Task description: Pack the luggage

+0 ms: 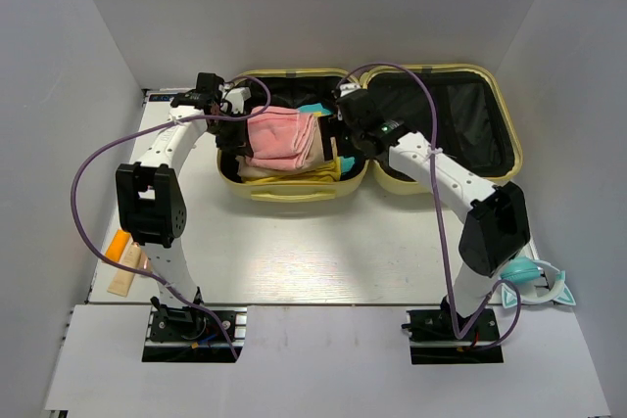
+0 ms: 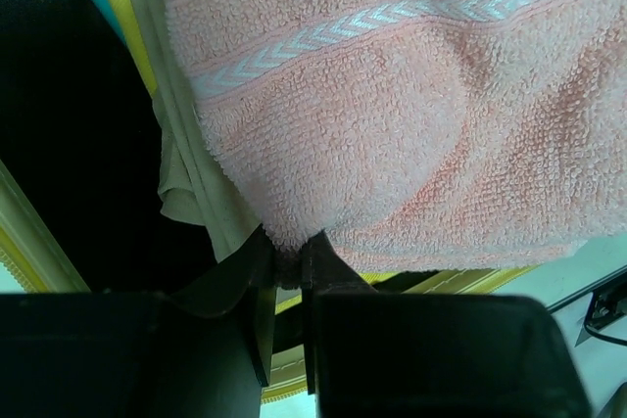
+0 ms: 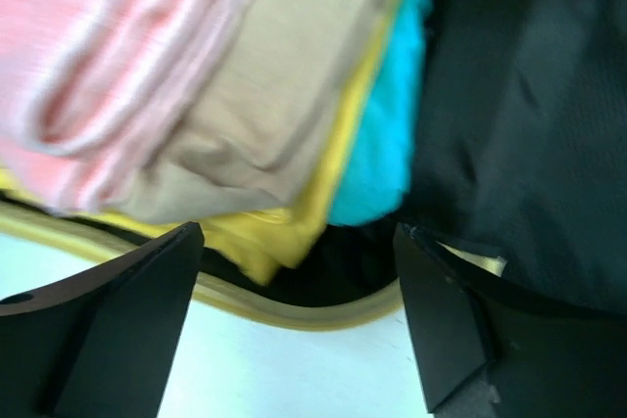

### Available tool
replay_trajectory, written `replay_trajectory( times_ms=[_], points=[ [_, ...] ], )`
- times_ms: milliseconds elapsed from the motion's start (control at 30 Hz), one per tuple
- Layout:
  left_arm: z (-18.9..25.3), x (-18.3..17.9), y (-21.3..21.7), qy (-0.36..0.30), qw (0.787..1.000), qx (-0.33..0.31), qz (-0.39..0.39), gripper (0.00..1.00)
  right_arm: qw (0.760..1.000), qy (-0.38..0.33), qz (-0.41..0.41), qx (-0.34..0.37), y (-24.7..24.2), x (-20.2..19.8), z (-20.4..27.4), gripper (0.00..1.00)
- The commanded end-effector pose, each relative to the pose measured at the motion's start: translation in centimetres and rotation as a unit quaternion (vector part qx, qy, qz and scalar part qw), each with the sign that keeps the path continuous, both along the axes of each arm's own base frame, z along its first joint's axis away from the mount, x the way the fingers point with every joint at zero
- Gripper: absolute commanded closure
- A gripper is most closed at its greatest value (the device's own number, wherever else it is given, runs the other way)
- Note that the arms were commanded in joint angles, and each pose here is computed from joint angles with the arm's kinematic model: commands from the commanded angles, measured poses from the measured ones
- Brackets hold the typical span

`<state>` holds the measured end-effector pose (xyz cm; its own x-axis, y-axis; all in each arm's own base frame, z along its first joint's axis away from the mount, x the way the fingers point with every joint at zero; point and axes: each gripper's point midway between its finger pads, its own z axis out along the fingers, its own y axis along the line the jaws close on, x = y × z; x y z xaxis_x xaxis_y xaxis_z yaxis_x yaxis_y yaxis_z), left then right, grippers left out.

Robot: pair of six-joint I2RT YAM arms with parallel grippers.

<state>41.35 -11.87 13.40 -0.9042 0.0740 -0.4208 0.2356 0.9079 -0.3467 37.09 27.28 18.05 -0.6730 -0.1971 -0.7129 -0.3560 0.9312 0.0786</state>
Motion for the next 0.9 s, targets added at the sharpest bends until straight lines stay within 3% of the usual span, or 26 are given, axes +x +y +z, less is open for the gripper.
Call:
replay_trajectory(
  times_ms=[0,133,367,400,533,567,667,700,733,767,867],
  points=[
    [1.8,0.3,0.3,-0.026,1.000,0.003,0.010,0.81,0.998,-0.006,0.045,0.046,2.7,0.2,2.5,0.17],
    [1.5,-0.2,-0.1,-0.021,1.000,-0.005,0.015,0.79,0.994,0.021,0.067,0.084,5.4,0.4,2.1,0.20],
    [1.0,-0.6,0.1,-0.016,1.000,-0.008,0.025,0.79,0.995,0.071,0.041,0.054,4.3,-0.1,-2.9,0.53],
    [1.0,-0.7,0.0,-0.014,1.000,-0.009,0.026,0.79,0.995,0.083,0.034,0.043,3.3,-1.1,-4.4,0.68],
    [1.4,-0.7,-0.2,-0.017,0.999,-0.013,0.026,0.79,0.997,0.072,-0.010,0.000,0.0,-1.4,-5.9,0.72],
    [1.5,-0.8,-0.2,-0.018,0.999,-0.013,0.026,0.78,0.997,0.071,-0.012,-0.008,-0.5,-1.4,-6.1,0.71],
    [2.6,-0.6,0.0,-0.031,0.999,-0.010,0.028,0.74,0.998,0.047,-0.031,-0.027,-2.1,-1.0,-4.7,0.51],
    [2.8,-0.6,-0.1,-0.031,0.999,-0.009,0.027,0.71,0.999,0.034,-0.034,-0.019,-2.2,-0.5,-3.4,0.35],
    [3.1,-0.8,0.1,-0.029,0.999,-0.008,0.028,0.65,0.999,0.025,-0.035,-0.015,-2.4,-0.4,-2.6,0.28],
    [4.3,-0.3,0.0,-0.044,0.999,-0.010,0.028,0.49,0.999,0.016,-0.025,-0.015,-2.4,-0.2,-1.9,0.22],
    [6.9,-0.4,0.5,-0.068,0.997,-0.002,0.036,0.27,1.000,-0.021,-0.018,0.002,-2.6,0.0,1.6,0.10]
  ],
)
